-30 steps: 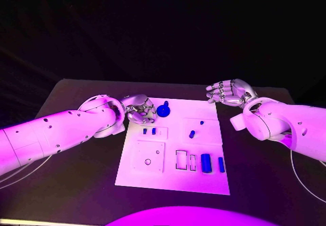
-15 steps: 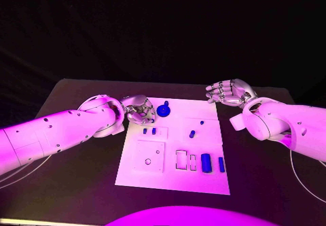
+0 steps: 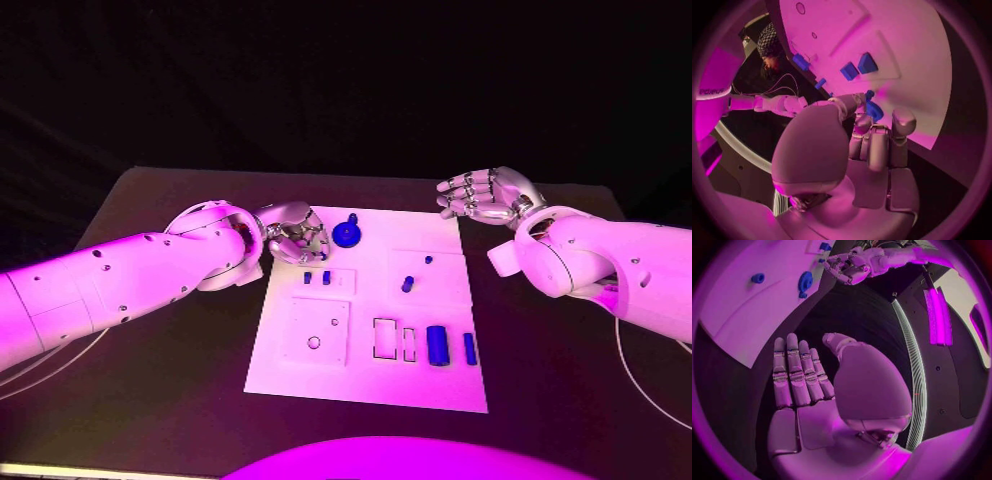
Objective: Assemble the parts on the task board
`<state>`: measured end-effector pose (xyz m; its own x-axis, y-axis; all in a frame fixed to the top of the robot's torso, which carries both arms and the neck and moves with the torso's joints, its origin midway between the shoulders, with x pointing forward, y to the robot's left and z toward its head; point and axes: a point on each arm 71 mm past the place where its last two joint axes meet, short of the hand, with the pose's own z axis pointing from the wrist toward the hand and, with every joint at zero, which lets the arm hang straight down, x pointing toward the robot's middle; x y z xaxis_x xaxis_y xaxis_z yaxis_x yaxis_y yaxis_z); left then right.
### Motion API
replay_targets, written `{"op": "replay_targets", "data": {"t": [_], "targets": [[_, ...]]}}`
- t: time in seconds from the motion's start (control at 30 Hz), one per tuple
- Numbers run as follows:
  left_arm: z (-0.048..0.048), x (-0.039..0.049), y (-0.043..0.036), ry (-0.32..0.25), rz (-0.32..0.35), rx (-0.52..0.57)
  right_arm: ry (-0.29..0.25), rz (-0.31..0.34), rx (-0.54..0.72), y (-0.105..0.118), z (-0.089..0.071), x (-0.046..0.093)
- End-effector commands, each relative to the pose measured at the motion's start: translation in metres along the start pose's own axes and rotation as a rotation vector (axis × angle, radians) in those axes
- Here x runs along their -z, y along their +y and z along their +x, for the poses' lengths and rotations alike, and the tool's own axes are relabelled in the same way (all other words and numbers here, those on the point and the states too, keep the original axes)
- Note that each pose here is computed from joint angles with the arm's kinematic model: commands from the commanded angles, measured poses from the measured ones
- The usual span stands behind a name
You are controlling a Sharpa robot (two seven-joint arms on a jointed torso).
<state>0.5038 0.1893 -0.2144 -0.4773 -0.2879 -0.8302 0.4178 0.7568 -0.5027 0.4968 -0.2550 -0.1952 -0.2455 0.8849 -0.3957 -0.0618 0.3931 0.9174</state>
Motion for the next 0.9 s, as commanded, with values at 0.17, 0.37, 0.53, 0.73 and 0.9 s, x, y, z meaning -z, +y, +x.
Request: {"op": "replay_targets", "data": {"t": [0.17,0.37,0.53,0.73,0.9], "targets": [[0.0013,-0.0006,-0.0003,0.014,0.001,-0.007,0.012,-0.012,0.001,0.0008,0.0012,0.0002],[0.001,-0.0005,0.0,0.011,0.003,-0.002,0.012,-0.011,0.001,0.0007,0.0012,0.0001],[0.0005,-0.0003,0.0003,0.007,0.005,0.001,0.012,-0.011,0.001,0.0006,0.0012,0.0001],[0.0001,-0.0002,0.0002,0.003,0.009,0.007,0.012,-0.011,0.001,0.0005,0.0014,0.0001],[-0.0007,0.0,0.0005,-0.007,0.012,0.013,0.012,-0.011,0.001,0.0004,0.0014,0.0]]}}
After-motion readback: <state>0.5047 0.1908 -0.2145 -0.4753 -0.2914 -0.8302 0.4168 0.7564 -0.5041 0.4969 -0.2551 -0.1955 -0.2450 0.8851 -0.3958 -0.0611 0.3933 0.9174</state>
